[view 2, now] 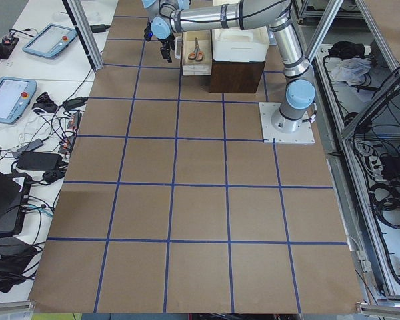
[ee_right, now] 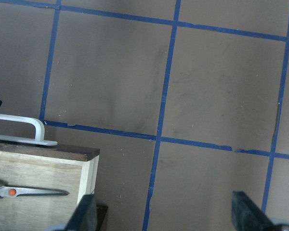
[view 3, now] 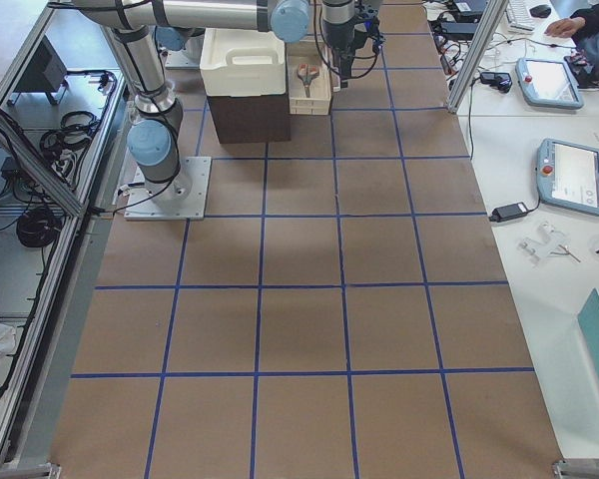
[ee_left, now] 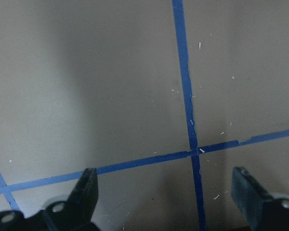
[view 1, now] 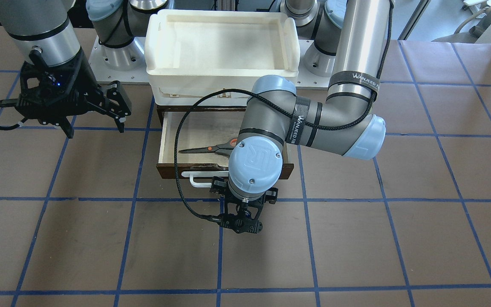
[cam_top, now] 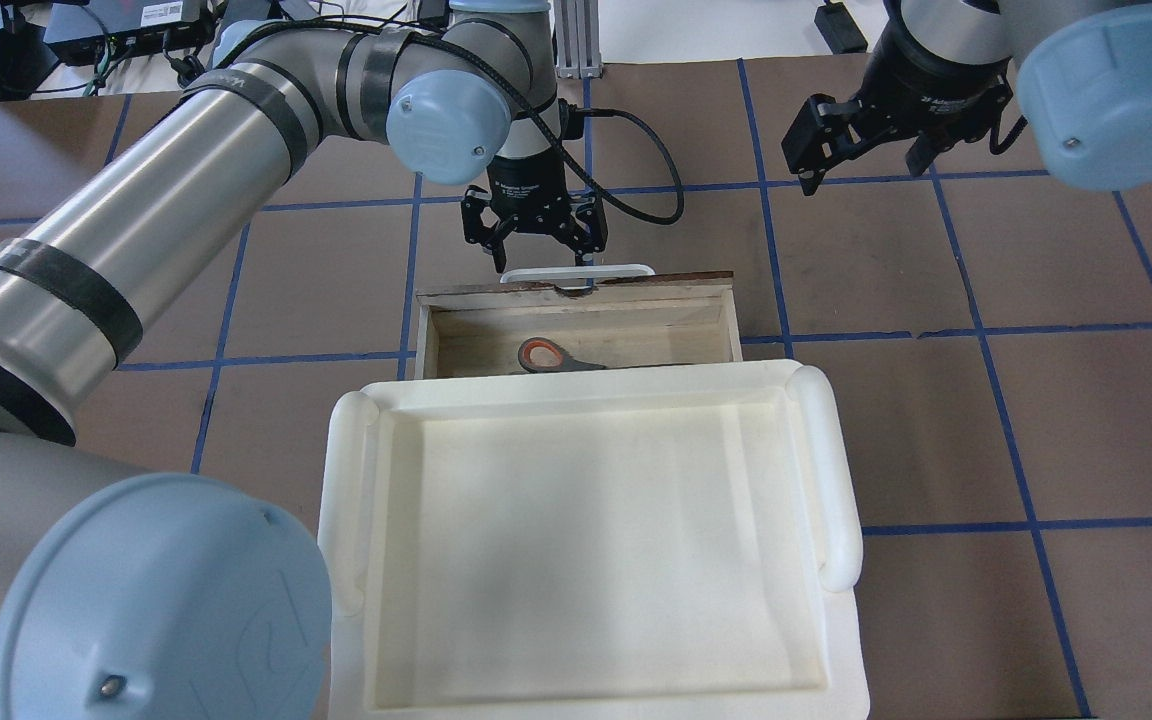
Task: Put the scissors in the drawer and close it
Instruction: 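Position the left gripper above the drawer's white handle, then push the drawer closed with the left gripper, away from the robot, then press the left gripper against the drawer front to seat it fully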
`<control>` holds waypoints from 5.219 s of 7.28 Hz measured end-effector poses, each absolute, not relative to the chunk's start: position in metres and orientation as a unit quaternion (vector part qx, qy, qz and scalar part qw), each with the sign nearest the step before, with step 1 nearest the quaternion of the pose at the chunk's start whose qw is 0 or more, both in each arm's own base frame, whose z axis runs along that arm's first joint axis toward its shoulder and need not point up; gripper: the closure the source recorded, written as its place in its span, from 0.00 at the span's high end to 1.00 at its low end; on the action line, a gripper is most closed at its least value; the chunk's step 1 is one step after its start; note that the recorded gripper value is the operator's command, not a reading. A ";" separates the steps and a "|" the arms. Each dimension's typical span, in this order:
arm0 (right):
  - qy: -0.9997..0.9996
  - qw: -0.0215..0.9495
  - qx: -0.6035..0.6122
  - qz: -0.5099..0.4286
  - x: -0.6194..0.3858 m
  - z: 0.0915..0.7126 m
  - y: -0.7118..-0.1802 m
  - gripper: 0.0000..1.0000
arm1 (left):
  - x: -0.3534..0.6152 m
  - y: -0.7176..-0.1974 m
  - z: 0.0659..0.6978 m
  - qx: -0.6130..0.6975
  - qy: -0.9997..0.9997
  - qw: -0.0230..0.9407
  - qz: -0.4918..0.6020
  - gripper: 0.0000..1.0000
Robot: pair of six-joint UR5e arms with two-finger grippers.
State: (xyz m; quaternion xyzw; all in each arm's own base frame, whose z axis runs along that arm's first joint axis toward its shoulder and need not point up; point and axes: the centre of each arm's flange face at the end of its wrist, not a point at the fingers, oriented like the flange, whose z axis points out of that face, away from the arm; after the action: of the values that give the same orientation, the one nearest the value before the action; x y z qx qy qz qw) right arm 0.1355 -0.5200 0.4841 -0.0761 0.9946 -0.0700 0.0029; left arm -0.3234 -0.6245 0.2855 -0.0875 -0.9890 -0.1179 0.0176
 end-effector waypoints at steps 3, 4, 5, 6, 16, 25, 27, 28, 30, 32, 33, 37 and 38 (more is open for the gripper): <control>0.995 0.000 -0.074 -0.069 0.132 0.484 -0.521 1.00 | -0.322 -0.619 0.290 -0.087 -0.988 0.017 -0.124 1.00; 0.995 0.000 -0.073 -0.069 0.132 0.483 -0.521 1.00 | -0.321 -0.616 0.292 -0.086 -0.988 0.016 -0.129 1.00; 0.995 -0.001 -0.073 -0.069 0.132 0.484 -0.521 1.00 | -0.320 -0.612 0.297 -0.086 -0.987 0.014 -0.134 1.00; 0.995 -0.001 -0.071 -0.070 0.131 0.484 -0.521 1.00 | -0.319 -0.609 0.300 -0.086 -0.987 0.013 -0.139 1.00; 0.995 0.000 -0.067 -0.072 0.131 0.485 -0.522 1.00 | -0.306 -0.567 0.303 -0.080 -0.979 0.005 -0.190 1.00; 0.995 0.000 -0.068 -0.072 0.131 0.485 -0.522 1.00 | -0.303 -0.579 0.297 -0.074 -0.984 0.016 -0.162 1.00; 0.995 0.000 -0.067 -0.073 0.131 0.485 -0.522 1.00 | -0.311 -0.575 0.293 -0.058 -0.985 0.012 -0.162 1.00; 0.995 0.000 -0.067 -0.073 0.131 0.485 -0.522 1.00 | -0.315 -0.572 0.291 -0.051 -0.985 0.009 -0.164 1.00; 0.995 0.000 -0.067 -0.073 0.131 0.485 -0.522 1.00 | -0.317 -0.565 0.290 -0.043 -0.983 0.003 -0.178 1.00; 0.995 0.000 -0.067 -0.073 0.131 0.485 -0.521 1.00 | -0.317 -0.558 0.290 -0.039 -0.980 0.002 -0.197 1.00; 0.995 0.000 -0.067 -0.073 0.131 0.485 -0.522 1.00 | -0.318 -0.556 0.290 -0.036 -0.979 0.008 -0.202 1.00; 0.995 0.000 -0.067 -0.073 0.131 0.485 -0.521 1.00 | -0.316 -0.544 0.291 -0.035 -0.977 0.013 -0.210 1.00; 0.995 0.000 -0.067 -0.073 0.131 0.485 -0.521 1.00 | -0.316 -0.541 0.291 -0.034 -0.976 0.012 -0.213 1.00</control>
State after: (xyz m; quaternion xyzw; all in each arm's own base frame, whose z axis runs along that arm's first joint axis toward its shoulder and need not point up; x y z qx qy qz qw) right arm 0.1311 -0.5215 0.4848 -0.0667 0.9951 -0.0725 0.0000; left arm -0.3156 -0.5413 0.2907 -0.0345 -0.9764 -0.2131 0.0123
